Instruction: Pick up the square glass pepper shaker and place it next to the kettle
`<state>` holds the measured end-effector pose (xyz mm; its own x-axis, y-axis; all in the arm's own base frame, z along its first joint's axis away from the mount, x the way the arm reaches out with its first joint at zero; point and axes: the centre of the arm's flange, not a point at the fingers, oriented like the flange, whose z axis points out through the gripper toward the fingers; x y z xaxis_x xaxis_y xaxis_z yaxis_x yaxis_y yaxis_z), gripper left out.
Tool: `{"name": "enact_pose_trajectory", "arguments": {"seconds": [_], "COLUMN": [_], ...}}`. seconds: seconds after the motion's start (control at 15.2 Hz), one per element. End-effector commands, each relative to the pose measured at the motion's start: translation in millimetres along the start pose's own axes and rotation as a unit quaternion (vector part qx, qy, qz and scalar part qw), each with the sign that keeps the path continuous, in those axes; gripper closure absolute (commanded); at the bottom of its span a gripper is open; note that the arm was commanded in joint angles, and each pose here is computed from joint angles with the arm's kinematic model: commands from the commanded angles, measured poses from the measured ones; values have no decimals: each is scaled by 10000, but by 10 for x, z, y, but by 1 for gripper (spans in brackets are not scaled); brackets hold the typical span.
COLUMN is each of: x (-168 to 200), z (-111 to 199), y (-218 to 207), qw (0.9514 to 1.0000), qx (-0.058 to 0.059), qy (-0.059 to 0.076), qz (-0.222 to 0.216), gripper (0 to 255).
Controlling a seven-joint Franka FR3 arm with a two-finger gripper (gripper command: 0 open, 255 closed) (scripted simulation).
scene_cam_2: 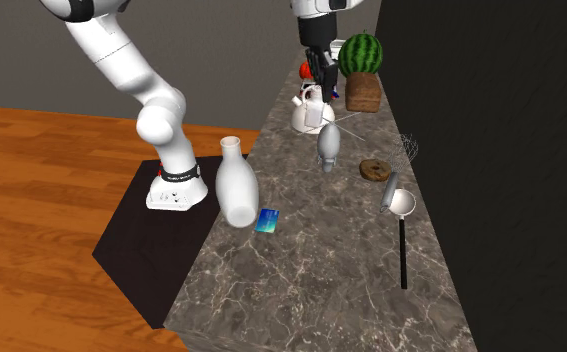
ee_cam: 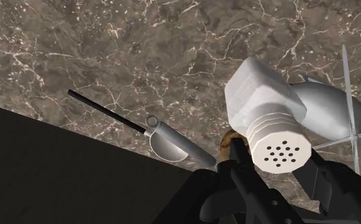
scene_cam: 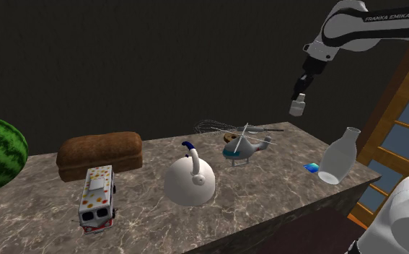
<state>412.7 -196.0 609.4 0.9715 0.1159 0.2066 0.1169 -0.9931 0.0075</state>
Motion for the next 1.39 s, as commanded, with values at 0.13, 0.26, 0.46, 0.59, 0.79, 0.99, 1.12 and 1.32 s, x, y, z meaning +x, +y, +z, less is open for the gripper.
{"name": "enact_pose_trajectory", "arguments": {"seconds": [0.13, 0.26, 0.46, 0.59, 0.79, 0.99, 1.12, 1.32], "x": [-13, -7, 2, 8, 17, 26, 32, 41], "z": [-12, -13, -14, -15, -17, -18, -19, -20], "y": [-556, -820, -1215, -1479, -1875, -2271, -2535, -2930], "qw": [10000, 10000, 10000, 10000, 10000, 10000, 10000, 10000], "qx": [-7, -7, -7, -7, -7, -7, -7, -7], "qy": [-1, -1, -1, -1, -1, -1, -1, -1], "qz": [9, 9, 9, 9, 9, 9, 9, 9], "gripper": [255, 255, 255, 255, 255, 255, 255, 255]}}
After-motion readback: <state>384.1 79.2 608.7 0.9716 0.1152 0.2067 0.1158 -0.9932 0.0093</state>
